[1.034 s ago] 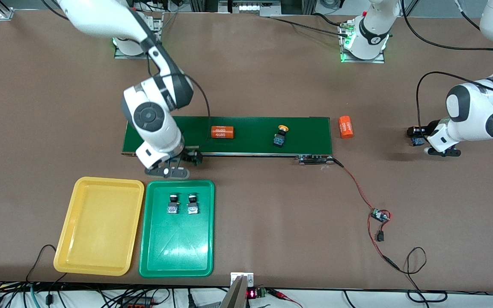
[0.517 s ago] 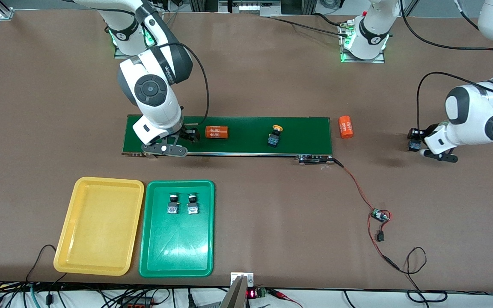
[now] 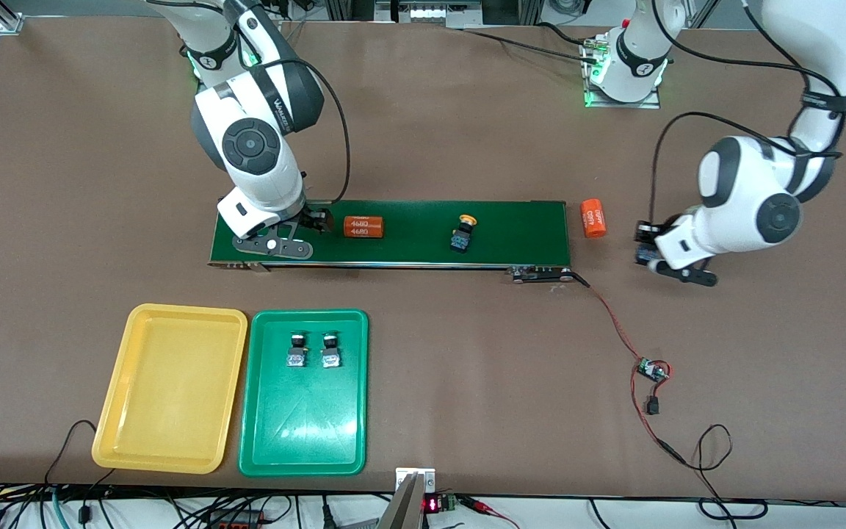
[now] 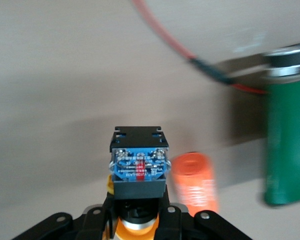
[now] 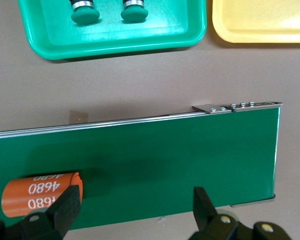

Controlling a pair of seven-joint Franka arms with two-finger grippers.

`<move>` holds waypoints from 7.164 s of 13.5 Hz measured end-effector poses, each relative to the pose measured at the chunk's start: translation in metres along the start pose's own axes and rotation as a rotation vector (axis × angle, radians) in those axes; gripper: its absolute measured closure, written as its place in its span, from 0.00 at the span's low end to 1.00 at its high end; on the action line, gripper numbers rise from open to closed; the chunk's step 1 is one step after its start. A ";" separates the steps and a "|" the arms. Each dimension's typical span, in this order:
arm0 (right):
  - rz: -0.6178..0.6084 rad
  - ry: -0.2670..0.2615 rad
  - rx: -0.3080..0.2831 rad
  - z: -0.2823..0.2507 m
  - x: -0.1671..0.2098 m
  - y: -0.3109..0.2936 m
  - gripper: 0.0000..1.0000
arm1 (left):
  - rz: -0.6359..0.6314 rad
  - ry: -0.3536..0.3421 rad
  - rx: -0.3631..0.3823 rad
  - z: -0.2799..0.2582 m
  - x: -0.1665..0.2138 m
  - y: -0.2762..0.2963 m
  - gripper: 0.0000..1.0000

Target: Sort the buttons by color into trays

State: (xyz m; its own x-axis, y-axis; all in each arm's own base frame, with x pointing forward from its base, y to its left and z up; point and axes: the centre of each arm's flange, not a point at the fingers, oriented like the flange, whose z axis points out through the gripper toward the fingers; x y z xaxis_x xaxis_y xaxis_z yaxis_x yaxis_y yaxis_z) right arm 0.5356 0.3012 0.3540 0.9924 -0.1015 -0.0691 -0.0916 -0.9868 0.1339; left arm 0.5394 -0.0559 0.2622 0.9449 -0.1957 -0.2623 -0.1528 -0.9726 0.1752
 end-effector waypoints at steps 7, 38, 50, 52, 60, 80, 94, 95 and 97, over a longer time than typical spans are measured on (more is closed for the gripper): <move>0.022 0.019 0.014 -0.008 0.012 0.013 0.00 | -0.095 0.000 -0.100 -0.001 0.012 0.130 0.67; 0.014 -0.055 0.155 0.040 0.024 0.021 0.00 | -0.213 -0.053 -0.006 -0.013 -0.008 0.051 0.00; 0.208 -0.074 0.177 0.058 -0.003 -0.064 0.00 | -0.189 -0.057 0.007 0.093 -0.013 0.030 0.00; 0.240 -0.079 0.178 0.063 -0.005 -0.075 0.00 | -0.191 -0.069 0.009 0.101 -0.018 0.029 0.00; 0.268 -0.088 0.196 0.078 -0.012 -0.117 0.00 | -0.202 -0.062 0.017 0.114 -0.035 0.030 0.50; 0.070 -0.051 0.128 0.005 0.119 0.023 0.59 | 1.072 -0.054 0.386 0.048 -0.003 0.241 0.50; -0.170 0.111 0.065 0.108 0.232 0.290 0.59 | 1.185 0.021 0.493 -0.003 -0.006 0.267 0.00; -0.174 0.131 0.053 0.116 0.235 0.293 0.59 | 1.148 0.061 0.498 -0.030 -0.005 0.260 0.00; -0.180 0.148 0.032 0.123 0.238 0.296 0.59 | 1.061 0.131 0.491 -0.079 -0.003 0.239 0.00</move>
State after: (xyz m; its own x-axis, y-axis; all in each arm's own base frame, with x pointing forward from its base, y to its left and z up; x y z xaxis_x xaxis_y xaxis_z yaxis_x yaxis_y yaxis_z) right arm 0.7345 -0.0308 0.2561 0.9940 0.0941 0.0567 0.0880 -0.9910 0.1009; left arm 0.5232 -0.2782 0.3799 0.2955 -0.9501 -0.1003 -0.9490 -0.2798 -0.1453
